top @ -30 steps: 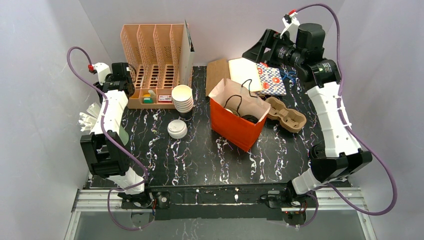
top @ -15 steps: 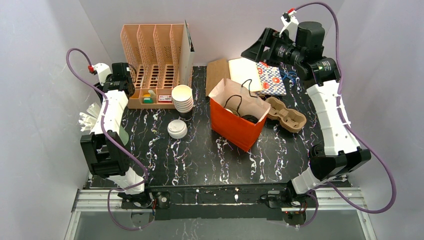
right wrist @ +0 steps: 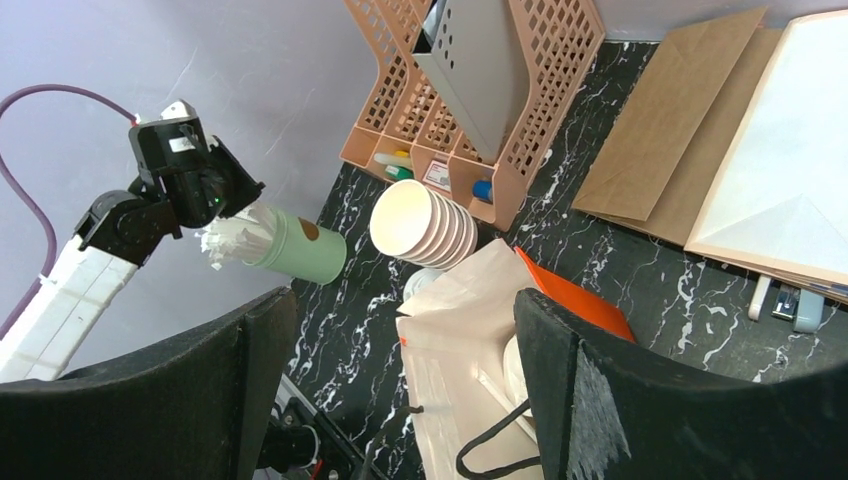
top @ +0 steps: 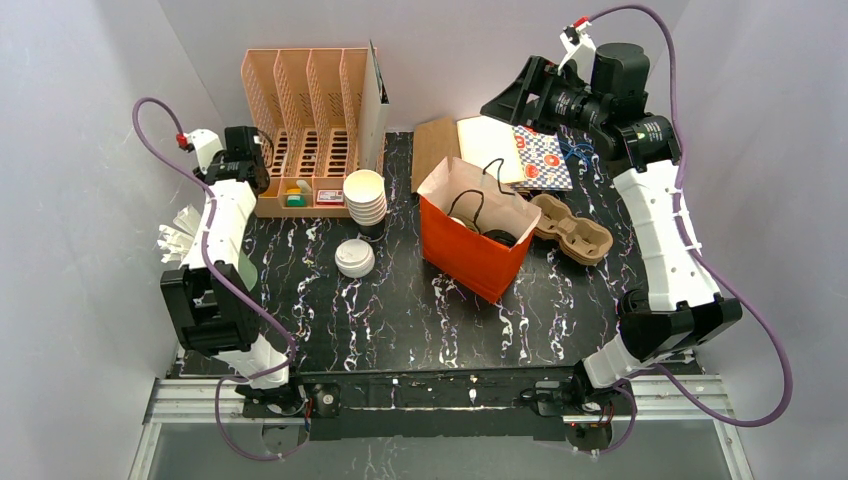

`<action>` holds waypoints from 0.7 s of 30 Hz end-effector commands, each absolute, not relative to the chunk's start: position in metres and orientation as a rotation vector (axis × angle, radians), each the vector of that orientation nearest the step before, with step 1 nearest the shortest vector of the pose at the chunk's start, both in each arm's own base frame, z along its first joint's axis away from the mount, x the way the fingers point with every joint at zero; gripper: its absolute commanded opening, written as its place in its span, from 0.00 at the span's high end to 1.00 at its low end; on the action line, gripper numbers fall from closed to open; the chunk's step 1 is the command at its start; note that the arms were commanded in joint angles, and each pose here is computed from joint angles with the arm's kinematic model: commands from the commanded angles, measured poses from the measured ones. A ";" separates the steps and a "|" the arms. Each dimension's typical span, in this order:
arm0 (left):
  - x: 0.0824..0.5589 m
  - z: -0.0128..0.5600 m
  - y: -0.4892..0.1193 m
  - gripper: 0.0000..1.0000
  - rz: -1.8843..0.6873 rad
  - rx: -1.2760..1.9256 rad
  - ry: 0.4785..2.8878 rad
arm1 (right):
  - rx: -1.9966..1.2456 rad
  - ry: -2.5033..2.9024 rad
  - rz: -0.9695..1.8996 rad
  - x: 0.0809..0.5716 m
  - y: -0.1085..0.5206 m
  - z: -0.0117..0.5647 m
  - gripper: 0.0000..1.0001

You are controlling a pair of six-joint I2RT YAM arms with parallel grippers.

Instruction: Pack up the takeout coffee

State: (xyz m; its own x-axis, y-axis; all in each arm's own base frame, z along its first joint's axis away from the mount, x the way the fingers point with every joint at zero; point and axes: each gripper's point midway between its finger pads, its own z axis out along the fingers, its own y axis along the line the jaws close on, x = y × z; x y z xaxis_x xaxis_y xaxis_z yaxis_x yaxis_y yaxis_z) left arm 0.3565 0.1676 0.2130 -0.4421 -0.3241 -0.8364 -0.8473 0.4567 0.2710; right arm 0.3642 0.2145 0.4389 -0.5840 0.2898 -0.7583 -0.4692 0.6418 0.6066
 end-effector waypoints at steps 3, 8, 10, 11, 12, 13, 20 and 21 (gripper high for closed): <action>0.333 0.292 0.173 1.00 0.903 -1.105 1.769 | -0.173 1.891 1.074 0.356 0.219 0.455 0.12; 0.310 0.346 0.173 1.00 0.824 -1.155 1.617 | -0.187 1.871 1.088 0.357 0.221 0.458 0.12; 0.303 0.365 0.172 1.00 0.802 -1.153 1.583 | -0.189 1.867 1.090 0.357 0.221 0.458 0.12; 0.299 0.374 0.172 1.00 0.793 -1.152 1.569 | -0.191 1.865 1.091 0.357 0.222 0.458 0.12; 0.294 0.383 0.171 1.00 0.782 -1.152 1.554 | -0.192 1.860 1.091 0.357 0.222 0.459 0.12; 0.289 0.393 0.171 1.00 0.773 -1.151 1.538 | -0.191 1.857 1.093 0.356 0.222 0.459 0.12; 0.252 0.476 0.162 1.00 0.560 -1.160 1.308 | -0.199 1.830 1.096 0.349 0.220 0.464 0.12; 0.256 0.487 0.154 1.00 0.469 -1.126 1.285 | -0.201 1.825 1.095 0.348 0.219 0.465 0.12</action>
State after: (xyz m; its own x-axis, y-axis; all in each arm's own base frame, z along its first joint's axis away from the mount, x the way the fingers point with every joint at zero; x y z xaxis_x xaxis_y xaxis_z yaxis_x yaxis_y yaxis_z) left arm 0.2776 0.1652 0.4383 0.1032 -0.2810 -0.9541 -0.9028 0.3762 -0.2085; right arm 0.3636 0.2197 0.4343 -0.5988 0.2911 -0.7461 -0.4806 0.6147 0.6255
